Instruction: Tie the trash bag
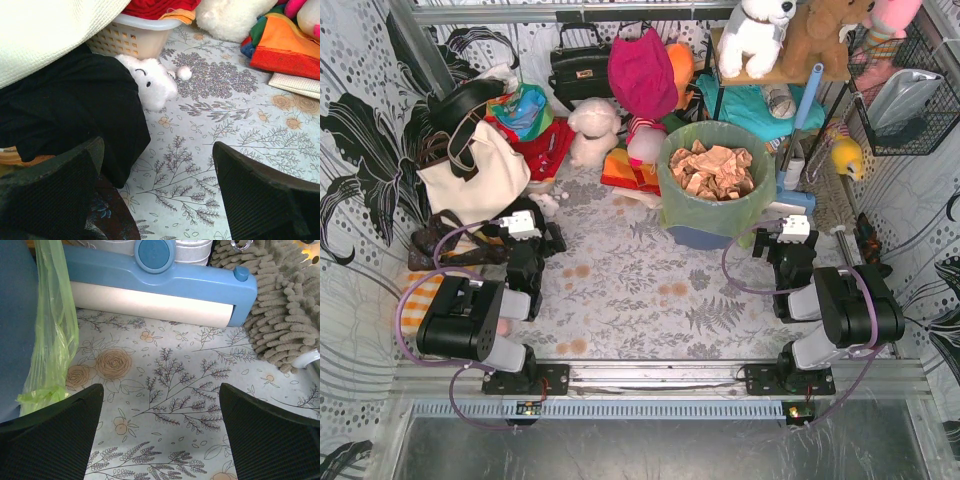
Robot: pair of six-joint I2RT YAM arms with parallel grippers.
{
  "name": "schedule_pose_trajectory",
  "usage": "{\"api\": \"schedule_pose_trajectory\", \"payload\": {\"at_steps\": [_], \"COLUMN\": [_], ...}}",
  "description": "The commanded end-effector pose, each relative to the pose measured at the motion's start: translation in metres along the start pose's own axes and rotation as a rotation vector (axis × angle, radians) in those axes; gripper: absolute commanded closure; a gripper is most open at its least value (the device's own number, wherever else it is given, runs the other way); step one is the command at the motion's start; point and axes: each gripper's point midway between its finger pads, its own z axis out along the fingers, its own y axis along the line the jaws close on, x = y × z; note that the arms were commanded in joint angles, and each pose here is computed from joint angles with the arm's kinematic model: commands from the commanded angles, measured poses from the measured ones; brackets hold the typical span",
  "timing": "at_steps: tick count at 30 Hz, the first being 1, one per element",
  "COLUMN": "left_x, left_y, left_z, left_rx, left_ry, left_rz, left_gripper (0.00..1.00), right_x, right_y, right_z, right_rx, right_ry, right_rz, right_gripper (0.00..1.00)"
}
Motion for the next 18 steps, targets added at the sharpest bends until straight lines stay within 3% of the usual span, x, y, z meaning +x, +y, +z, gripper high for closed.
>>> {"api": "schedule_pose_trajectory", "payload": {"at_steps": [1, 18], "left_x": [-0.0153, -0.0159], "left_y": [-0.0032, -0.0035], "left_z": [0.0054, 0.0065], "left_rx": [0.015, 0.017], "left_ry": [-0.052, -0.051], "left_rz": [-0.018, -0.019], "left_gripper": [0.02, 0.02], "right_x": [-0.0116, -0.0096], "right_y": [-0.0042, -0.0038], "right_z": [0.0043, 0.0073], "right_rx": [0.020, 0.002], "right_ry": [-0.042, -0.022], "right_rz": [0.015, 0.035], "right_gripper": [0.03, 0.03]}}
